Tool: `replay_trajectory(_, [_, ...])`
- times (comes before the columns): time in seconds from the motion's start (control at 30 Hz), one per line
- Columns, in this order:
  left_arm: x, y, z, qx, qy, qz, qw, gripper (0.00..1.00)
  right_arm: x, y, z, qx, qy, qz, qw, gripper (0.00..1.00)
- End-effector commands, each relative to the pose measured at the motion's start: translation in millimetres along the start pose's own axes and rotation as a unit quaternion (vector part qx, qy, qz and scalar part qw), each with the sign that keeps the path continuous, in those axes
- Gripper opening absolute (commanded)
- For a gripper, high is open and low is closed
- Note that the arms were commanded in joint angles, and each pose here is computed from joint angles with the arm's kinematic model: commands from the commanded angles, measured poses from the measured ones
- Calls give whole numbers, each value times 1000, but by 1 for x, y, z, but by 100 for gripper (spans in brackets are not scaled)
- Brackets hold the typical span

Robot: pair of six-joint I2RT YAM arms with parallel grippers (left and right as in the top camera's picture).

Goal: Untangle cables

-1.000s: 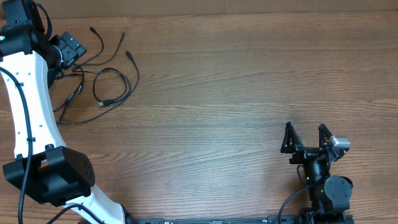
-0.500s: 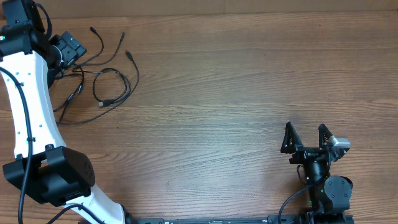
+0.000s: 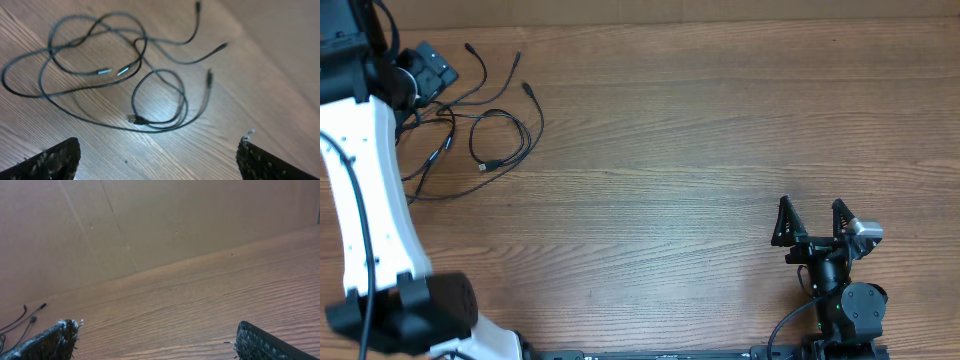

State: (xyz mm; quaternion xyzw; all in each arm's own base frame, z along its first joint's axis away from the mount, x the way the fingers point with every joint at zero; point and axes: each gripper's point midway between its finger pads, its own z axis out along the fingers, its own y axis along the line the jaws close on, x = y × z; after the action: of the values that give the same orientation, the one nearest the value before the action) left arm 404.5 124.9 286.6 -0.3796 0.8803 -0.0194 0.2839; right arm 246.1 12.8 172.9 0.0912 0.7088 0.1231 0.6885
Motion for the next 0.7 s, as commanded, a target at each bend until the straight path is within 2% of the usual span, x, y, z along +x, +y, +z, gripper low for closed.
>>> replay_trajectory(0.0, [4, 7, -34, -4, -20, 21, 1000, 100, 2, -1, 0, 1, -1, -2, 1000, 100])
replay_trajectory(0.13, [18, 25, -43, -44, -2, 32, 999, 100, 2, -1, 0, 1, 0, -2, 1000, 100])
replay_trajectory(0.33, [22, 28, -40, -50, 8, 46, 998, 99, 2, -1, 0, 1, -1, -2, 1000, 100])
replay_trajectory(0.53, [43, 34, 3, -55, 37, 48, 997, 99, 2, -1, 0, 1, -1, -2, 1000, 100])
replay_trajectory(0.67, [62, 28, 37, -13, 38, 61, 997, 100, 2, -1, 0, 1, 0, -2, 1000, 100])
